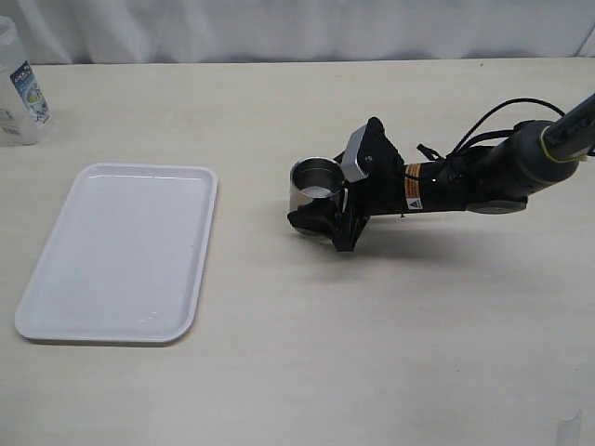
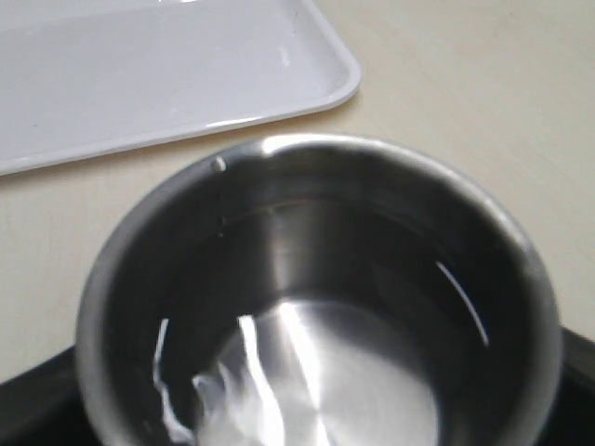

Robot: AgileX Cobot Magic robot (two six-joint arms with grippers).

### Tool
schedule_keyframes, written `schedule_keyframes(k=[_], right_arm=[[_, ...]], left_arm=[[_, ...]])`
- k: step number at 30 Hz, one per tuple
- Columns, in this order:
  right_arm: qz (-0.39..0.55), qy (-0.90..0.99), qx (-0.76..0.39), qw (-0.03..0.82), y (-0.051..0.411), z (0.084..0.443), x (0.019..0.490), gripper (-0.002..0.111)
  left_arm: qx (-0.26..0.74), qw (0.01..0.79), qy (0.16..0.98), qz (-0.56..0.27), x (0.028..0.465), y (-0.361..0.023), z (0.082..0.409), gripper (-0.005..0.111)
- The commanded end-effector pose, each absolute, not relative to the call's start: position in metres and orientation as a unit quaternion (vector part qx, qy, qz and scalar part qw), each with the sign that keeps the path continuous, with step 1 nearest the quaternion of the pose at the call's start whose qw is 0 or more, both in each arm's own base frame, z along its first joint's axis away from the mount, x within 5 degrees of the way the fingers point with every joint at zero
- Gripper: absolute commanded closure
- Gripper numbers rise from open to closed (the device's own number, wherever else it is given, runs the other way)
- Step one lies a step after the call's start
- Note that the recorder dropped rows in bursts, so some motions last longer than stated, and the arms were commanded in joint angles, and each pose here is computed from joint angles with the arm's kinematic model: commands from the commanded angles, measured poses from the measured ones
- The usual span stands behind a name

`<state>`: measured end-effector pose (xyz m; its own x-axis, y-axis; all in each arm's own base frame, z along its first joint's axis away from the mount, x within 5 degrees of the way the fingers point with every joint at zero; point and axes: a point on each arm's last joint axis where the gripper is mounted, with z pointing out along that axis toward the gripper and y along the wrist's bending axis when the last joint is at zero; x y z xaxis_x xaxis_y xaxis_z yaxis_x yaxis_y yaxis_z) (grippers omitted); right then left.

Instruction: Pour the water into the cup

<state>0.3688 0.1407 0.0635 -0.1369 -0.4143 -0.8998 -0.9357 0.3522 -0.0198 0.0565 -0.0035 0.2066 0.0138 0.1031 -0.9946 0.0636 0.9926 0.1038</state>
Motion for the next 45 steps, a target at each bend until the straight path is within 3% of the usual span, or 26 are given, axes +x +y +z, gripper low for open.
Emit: schedule_keyframes(k=[1, 10, 36, 39, 45], right_arm=[[0.292, 0.693, -0.493, 0.438, 0.141, 0.061, 0.368, 0.104], [0.292, 0.693, -0.493, 0.438, 0.141, 0.061, 0.368, 0.104], [0.292, 0.693, -0.493, 0.438, 0.141, 0.061, 0.368, 0.104], [0.292, 0.693, -0.493, 0.438, 0.141, 0.061, 0.368, 0.104], [0.292, 0.693, -0.493, 0.438, 0.141, 0.061, 0.368, 0.104]], left_arm=[[0.053, 0.688, 0.724, 0.009, 0.056, -0.003, 0.2, 0.007], [0.051, 0.623, 0.78, 0.012, 0.054, -0.002, 0.185, 0.007], [0.051, 0.625, 0.778, 0.013, 0.054, -0.002, 0.185, 0.009], [0.053, 0.625, 0.779, 0.016, 0.054, -0.002, 0.185, 0.029], [0.053, 0.623, 0.78, 0.016, 0.054, -0.002, 0.185, 0.093]])
